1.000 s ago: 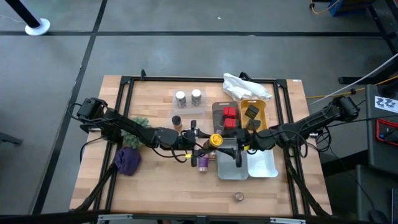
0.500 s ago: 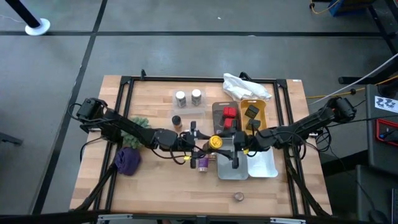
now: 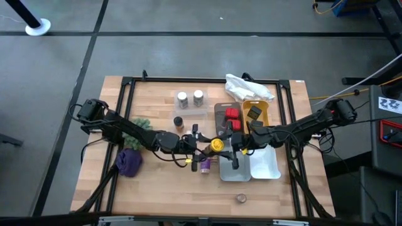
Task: Sort spices by type
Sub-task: Put the yellow seasoning bottle into the white bin
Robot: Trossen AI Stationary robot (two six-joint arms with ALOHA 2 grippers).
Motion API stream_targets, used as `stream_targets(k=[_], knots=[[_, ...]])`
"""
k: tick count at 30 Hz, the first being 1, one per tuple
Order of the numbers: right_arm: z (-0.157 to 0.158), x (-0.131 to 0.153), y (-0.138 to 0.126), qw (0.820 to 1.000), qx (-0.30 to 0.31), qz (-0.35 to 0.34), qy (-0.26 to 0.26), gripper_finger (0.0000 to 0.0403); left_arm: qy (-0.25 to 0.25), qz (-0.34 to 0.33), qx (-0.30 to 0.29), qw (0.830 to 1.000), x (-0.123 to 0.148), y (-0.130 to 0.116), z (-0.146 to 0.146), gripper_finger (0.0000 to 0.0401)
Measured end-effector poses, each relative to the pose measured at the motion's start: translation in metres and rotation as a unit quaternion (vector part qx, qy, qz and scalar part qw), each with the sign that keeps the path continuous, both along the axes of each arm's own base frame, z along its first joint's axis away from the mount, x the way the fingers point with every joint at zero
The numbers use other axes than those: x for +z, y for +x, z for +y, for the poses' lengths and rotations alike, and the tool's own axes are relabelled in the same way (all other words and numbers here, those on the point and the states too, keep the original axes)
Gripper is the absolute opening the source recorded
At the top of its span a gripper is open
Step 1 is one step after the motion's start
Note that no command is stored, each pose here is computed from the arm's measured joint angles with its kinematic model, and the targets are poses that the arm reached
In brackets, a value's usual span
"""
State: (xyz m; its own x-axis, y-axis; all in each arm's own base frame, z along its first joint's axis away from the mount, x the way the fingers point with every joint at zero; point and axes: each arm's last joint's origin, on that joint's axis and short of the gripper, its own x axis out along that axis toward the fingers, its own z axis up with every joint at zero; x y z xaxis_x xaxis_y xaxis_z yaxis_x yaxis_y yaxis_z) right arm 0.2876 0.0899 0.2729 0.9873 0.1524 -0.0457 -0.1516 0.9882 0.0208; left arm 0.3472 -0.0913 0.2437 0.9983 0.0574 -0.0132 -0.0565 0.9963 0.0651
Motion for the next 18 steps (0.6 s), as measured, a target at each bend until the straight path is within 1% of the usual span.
stream_targets(k=[8,12,18], knots=[[0.0006,-0.0031,0.0005,1.000,0.006,0.009,-0.017,0.0215,-0.002,0.034,-0.009,0.999,-0.0058,0.0001,-0.0003,0.0233],[0.0012,-0.0035,0.0002,1.000,0.012,0.012,-0.017,0.0215,-0.020,0.038,-0.024,0.999,-0.0069,0.0000,-0.0009,0.0239],[-0.0005,0.0020,-0.0064,0.999,0.019,0.020,-0.019,0.0215,-0.021,0.043,-0.025,0.999,-0.0082,-0.0002,-0.0008,0.0254]])
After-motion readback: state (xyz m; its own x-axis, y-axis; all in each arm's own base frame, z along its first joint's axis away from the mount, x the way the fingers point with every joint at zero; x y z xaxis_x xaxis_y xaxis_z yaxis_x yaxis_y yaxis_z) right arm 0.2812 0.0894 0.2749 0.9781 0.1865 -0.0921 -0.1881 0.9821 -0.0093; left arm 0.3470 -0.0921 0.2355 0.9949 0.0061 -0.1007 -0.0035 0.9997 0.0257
